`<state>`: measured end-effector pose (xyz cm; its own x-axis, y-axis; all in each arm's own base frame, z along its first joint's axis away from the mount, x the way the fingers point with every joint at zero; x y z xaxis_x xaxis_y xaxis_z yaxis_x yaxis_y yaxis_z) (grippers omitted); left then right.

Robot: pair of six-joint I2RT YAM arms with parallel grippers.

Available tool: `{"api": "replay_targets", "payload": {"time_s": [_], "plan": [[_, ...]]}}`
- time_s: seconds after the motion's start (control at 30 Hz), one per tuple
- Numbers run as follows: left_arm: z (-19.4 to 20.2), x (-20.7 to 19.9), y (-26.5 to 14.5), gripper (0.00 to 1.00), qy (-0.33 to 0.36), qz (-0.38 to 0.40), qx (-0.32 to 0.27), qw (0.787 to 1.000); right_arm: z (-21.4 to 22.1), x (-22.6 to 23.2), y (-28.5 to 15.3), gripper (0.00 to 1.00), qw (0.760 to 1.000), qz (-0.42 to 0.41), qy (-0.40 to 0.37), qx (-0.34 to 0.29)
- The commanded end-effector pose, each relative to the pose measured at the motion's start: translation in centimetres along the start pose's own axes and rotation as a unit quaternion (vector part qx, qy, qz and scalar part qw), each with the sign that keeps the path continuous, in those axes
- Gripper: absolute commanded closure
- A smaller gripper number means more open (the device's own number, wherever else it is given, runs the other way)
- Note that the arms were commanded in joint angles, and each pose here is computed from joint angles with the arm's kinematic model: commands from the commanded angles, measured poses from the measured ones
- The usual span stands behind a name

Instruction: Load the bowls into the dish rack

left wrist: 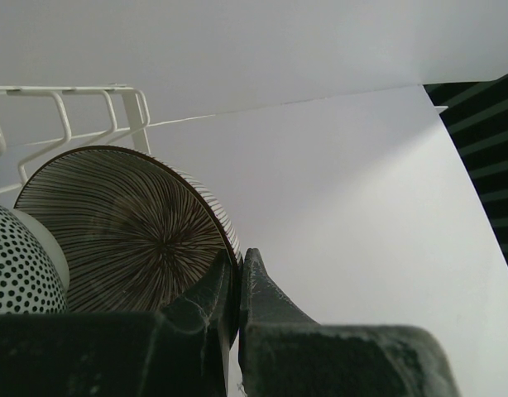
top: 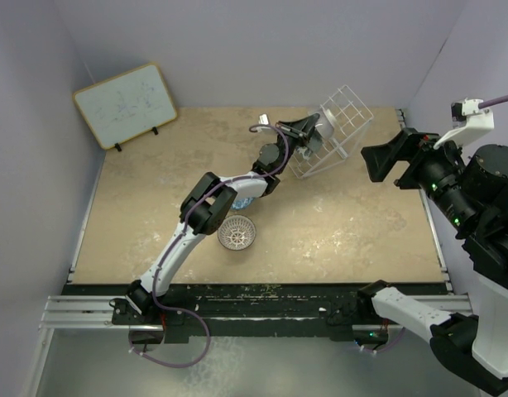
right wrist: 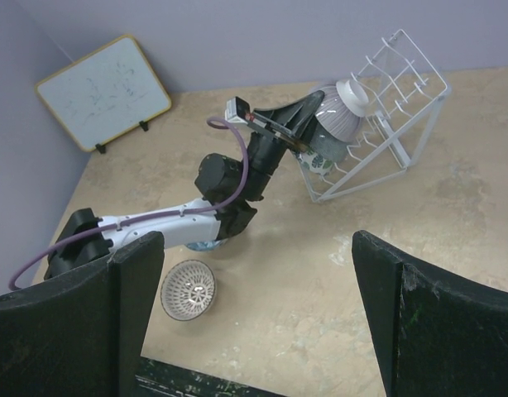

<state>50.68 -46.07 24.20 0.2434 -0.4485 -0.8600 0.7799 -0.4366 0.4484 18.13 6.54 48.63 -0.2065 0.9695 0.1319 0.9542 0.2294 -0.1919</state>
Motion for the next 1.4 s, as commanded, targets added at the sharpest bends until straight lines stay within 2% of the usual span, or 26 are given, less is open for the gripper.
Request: {"api": "replay_targets", "payload": {"time_s": [0.0,0.07,0.3,0.97,1.27,1.37], "plan": [[0.5,-5.3,0.8,0.94,-0.009,0.059,-0.002,0.998,-0.1,-0.3,0.0,0.03,1.0,0.004,-0.01,-0.006],[0.3,-5.1,0.7,0.89,-0.001,0.048,-0.007,0.999,-0.1,-0.3,0.0,0.03,1.0,0.004,-0.01,-0.005],[-0.2,-4.2,0.7,0.89,0.007,0.025,-0.017,1.0,-0.2,-0.1,0.1,0.03,1.0,0.002,-0.011,-0.006],[-0.1,-4.9,2.0,0.83,0.058,-0.051,-0.018,0.997,-0.4,-0.1,0.1,0.02,1.0,0.001,-0.013,-0.007],[-0.7,-4.4,1.6,0.73,0.076,-0.11,-0.024,0.991,-0.3,0.0,0.3,0.02,1.0,-0.002,-0.012,-0.008],[-0.9,-4.5,1.5,0.65,0.077,-0.117,-0.027,0.99,-0.2,0.0,0.2,0.02,1.0,-0.003,-0.011,-0.007]]}}
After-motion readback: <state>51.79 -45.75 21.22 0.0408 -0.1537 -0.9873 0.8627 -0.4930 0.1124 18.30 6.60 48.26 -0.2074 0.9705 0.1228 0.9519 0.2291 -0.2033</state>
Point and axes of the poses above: each gripper's point midway between its finger pads, its own y axis out along the fingers, its own x axis along the line the jaws close on, z = x × y, the point moved 2 cm from there along -y, back along the fingers, and after that the axes turned 9 degrees about -y, right-handed, at the moved point
